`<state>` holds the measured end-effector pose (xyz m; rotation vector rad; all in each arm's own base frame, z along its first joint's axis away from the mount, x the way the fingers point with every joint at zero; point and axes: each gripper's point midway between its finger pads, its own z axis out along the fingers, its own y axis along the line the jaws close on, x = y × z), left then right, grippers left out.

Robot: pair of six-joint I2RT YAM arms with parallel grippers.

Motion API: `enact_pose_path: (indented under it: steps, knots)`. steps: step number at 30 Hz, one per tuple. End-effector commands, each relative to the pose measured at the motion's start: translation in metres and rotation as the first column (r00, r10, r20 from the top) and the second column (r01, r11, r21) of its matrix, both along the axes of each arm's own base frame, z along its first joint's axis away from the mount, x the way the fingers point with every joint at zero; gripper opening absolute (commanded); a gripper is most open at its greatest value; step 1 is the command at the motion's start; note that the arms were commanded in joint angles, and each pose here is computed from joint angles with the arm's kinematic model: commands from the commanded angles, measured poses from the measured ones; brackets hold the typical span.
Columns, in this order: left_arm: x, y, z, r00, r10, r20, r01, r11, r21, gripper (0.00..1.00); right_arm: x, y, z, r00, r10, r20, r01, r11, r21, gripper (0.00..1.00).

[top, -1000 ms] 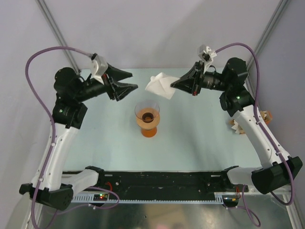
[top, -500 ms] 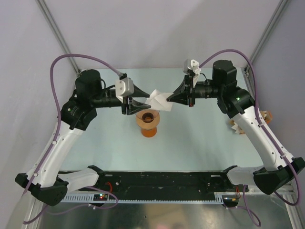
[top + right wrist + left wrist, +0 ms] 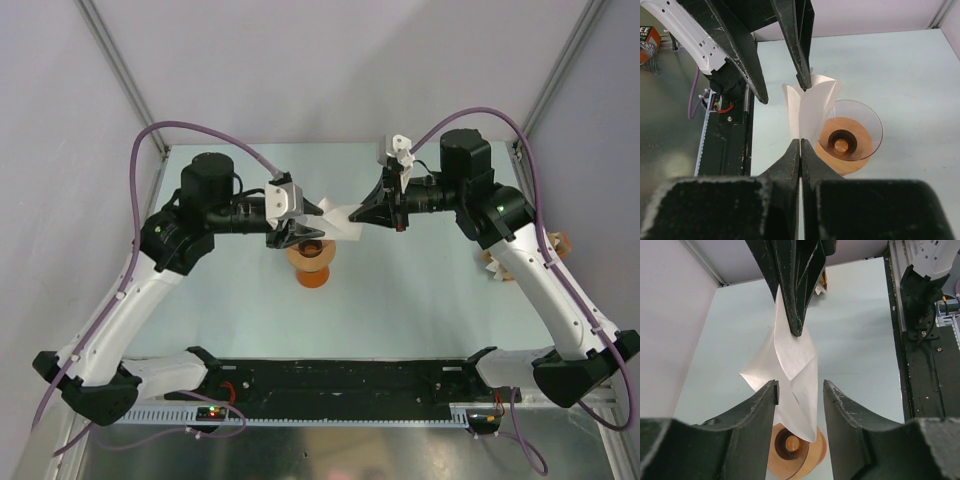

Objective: Place the coffee filter in the dripper
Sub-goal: Place the coffee filter in the coffee dripper.

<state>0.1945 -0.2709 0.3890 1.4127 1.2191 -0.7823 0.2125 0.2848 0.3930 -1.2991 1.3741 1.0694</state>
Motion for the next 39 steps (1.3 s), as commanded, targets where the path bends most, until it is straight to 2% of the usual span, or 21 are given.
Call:
enact_pose_path:
  steps: [1,11,16,18,21,22,24,27,28,29,33,39]
  knots:
    - [-0.002,-0.001,0.001,0.999,-0.013,0.036,0.013,1.000,0.010,0.46,-0.006,-0.002,0.025,0.997,0.001,0.076,-0.003,0.999,0.033,0.00]
    - [-0.005,-0.006,-0.021,0.998,-0.060,0.015,0.059,0.997,0.044,0.41,-0.013,0.004,0.027,0.997,0.050,0.052,-0.052,0.998,0.043,0.00]
    - [-0.006,-0.009,-0.025,0.997,-0.082,0.012,0.081,0.996,0.049,0.35,-0.019,0.007,0.027,0.995,0.090,0.041,-0.092,0.995,0.046,0.00]
    - [-0.010,-0.010,-0.022,0.994,-0.104,0.013,0.104,0.994,0.040,0.28,-0.018,0.008,0.026,0.995,0.094,0.034,-0.096,0.994,0.044,0.00]
    - [-0.018,-0.014,-0.018,0.990,-0.137,0.012,0.137,0.990,0.027,0.09,-0.009,0.007,0.028,0.997,0.069,0.025,-0.070,0.997,0.044,0.02]
    - [-0.020,-0.014,-0.017,0.990,-0.144,0.008,0.143,0.989,0.024,0.05,-0.005,0.006,0.030,0.998,0.053,0.018,-0.054,0.997,0.047,0.05]
    - [-0.022,-0.015,-0.016,0.990,-0.144,-0.002,0.144,0.989,0.021,0.01,0.007,0.000,0.034,1.000,0.010,-0.001,-0.010,0.998,0.056,0.21]
    - [-0.017,-0.016,-0.014,0.993,-0.105,-0.052,0.105,0.994,0.014,0.00,0.020,-0.014,0.037,0.998,-0.067,-0.018,0.068,0.996,0.052,0.64]
    - [-0.013,-0.016,-0.012,0.994,-0.084,-0.069,0.085,0.996,0.011,0.00,0.022,-0.019,0.036,0.995,-0.096,-0.017,0.097,0.994,0.047,0.74]
    - [-0.010,-0.016,-0.009,0.994,-0.067,-0.092,0.067,0.998,0.002,0.00,0.022,-0.025,0.036,0.993,-0.121,-0.006,0.121,0.992,0.043,0.80]
    - [0.000,-0.019,0.000,0.989,-0.020,-0.145,0.016,0.999,-0.031,0.00,0.020,-0.039,0.016,0.980,-0.195,0.051,0.196,0.981,-0.012,0.85]
    - [0.007,-0.024,0.007,0.991,-0.013,-0.135,0.007,0.999,-0.050,0.00,0.014,-0.028,0.001,0.976,-0.180,0.126,0.191,0.979,-0.078,0.87]
